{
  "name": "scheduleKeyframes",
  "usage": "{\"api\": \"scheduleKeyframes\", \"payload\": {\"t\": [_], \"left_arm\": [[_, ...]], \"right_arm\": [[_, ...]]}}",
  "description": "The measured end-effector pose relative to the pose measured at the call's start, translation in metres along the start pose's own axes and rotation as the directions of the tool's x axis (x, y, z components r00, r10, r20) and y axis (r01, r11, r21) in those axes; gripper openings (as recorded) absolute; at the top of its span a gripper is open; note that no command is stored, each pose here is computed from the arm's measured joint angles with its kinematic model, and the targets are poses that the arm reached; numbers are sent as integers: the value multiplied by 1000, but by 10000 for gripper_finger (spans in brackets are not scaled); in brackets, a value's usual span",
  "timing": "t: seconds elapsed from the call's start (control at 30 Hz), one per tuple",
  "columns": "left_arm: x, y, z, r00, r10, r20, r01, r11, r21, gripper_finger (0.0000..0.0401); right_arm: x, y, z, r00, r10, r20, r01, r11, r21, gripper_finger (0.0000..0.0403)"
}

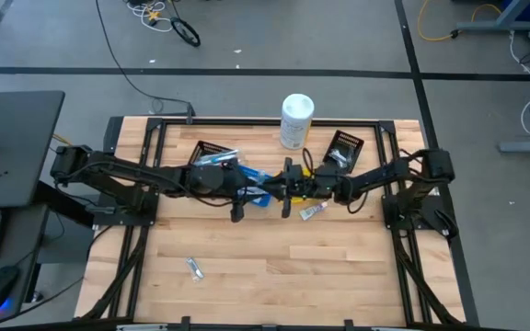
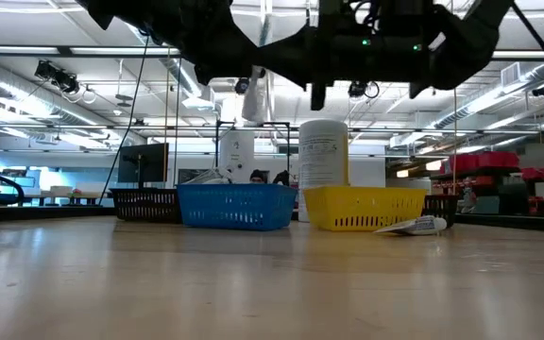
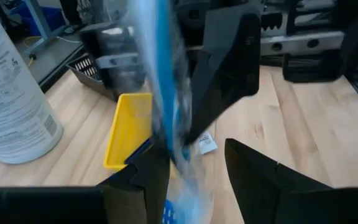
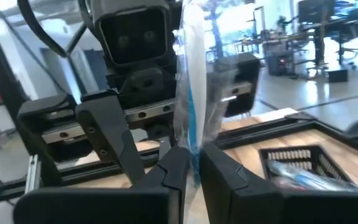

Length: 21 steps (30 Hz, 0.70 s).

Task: Pick & Place Travel size toiletries
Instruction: Put the blue toothbrush into the left black bin

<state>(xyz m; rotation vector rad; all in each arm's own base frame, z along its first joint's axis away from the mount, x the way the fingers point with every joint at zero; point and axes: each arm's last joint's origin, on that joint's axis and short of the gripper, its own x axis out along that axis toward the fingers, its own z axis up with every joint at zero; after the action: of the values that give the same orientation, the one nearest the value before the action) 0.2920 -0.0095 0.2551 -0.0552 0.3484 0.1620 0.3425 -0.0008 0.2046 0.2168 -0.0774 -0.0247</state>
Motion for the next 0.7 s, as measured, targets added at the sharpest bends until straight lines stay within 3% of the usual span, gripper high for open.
{"api": "scheduleKeyframes", "payload": {"t": [0.23, 0.37, 0.7], "left_arm": [[0, 1, -5, 999, 9, -49, -8, 1000, 9, 162], [0, 3, -8, 995, 64, -76, -63, 998, 23, 155], [-1, 5, -9, 989, 130, -76, -128, 991, 32, 44]], "right_arm": [[12, 1, -4, 1000, -17, 0, 17, 999, -35, 39], [13, 0, -4, 1000, -30, 2, 30, 999, -21, 39], [12, -1, -4, 998, -67, 5, 67, 998, -21, 40]]}}
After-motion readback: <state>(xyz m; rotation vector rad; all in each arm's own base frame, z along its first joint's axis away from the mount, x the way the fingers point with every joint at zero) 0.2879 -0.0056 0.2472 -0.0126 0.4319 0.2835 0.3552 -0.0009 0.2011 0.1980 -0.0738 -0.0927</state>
